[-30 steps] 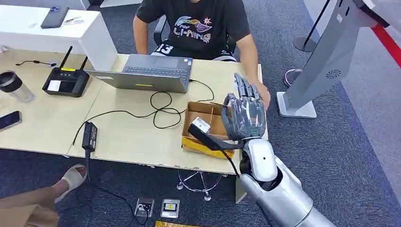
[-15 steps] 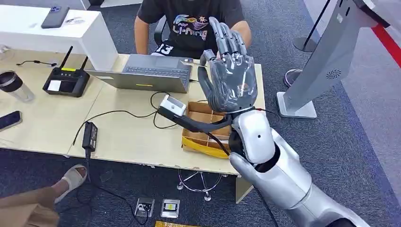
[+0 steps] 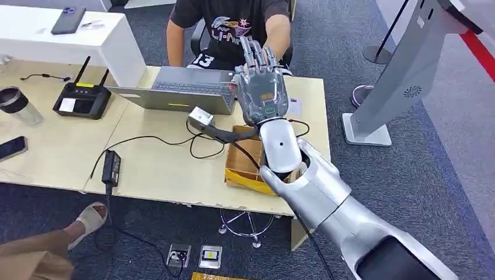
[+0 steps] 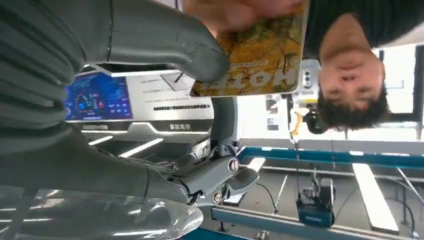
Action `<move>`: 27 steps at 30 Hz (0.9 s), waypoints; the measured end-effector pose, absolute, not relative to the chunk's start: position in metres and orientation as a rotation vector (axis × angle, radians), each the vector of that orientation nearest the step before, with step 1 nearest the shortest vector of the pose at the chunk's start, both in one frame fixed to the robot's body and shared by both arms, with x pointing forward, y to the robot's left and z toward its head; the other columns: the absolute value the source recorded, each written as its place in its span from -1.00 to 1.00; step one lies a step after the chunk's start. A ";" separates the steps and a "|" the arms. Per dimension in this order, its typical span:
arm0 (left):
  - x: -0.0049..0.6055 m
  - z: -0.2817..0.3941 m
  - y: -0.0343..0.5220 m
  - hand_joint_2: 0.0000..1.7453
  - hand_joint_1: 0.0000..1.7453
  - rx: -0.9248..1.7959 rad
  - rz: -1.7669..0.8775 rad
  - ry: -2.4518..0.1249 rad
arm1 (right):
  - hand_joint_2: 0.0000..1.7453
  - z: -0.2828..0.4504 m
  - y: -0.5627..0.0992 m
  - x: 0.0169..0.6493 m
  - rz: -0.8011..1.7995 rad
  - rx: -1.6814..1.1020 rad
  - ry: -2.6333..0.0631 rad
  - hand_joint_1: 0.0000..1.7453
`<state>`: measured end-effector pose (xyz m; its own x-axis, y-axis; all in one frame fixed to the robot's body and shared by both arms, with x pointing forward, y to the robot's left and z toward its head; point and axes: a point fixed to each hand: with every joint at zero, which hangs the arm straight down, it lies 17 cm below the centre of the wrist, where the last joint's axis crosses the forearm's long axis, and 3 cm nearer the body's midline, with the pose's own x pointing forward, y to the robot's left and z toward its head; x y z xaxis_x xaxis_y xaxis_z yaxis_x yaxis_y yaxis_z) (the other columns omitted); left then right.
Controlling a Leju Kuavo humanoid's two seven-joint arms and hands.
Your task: Pass the card to the sensor for recognition and then transmit it.
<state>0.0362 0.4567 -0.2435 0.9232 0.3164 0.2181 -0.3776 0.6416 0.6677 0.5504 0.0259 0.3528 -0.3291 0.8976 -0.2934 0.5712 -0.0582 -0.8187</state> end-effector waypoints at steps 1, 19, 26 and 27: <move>0.034 -0.244 0.456 1.00 -1.00 0.778 0.401 -0.074 | 1.00 0.346 0.025 0.554 1.357 -1.575 -1.857 1.00; -0.024 -0.248 0.451 1.00 -1.00 0.774 0.505 0.063 | 1.00 0.277 0.020 0.569 1.556 -1.625 -1.642 -1.00; -0.025 -0.248 0.451 1.00 -1.00 0.775 0.503 0.063 | 1.00 0.276 0.025 0.565 1.518 -1.595 -1.707 -1.00; -0.025 -0.248 0.451 1.00 -1.00 0.775 0.500 0.063 | 1.00 0.278 0.026 0.564 1.509 -1.591 -1.725 -1.00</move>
<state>-0.0250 0.4506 -0.2476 0.8817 0.4547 0.1262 -0.4094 0.6041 0.6836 0.5636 0.0256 0.2779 -0.3082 0.8700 -0.3849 0.4970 -0.1977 -0.8449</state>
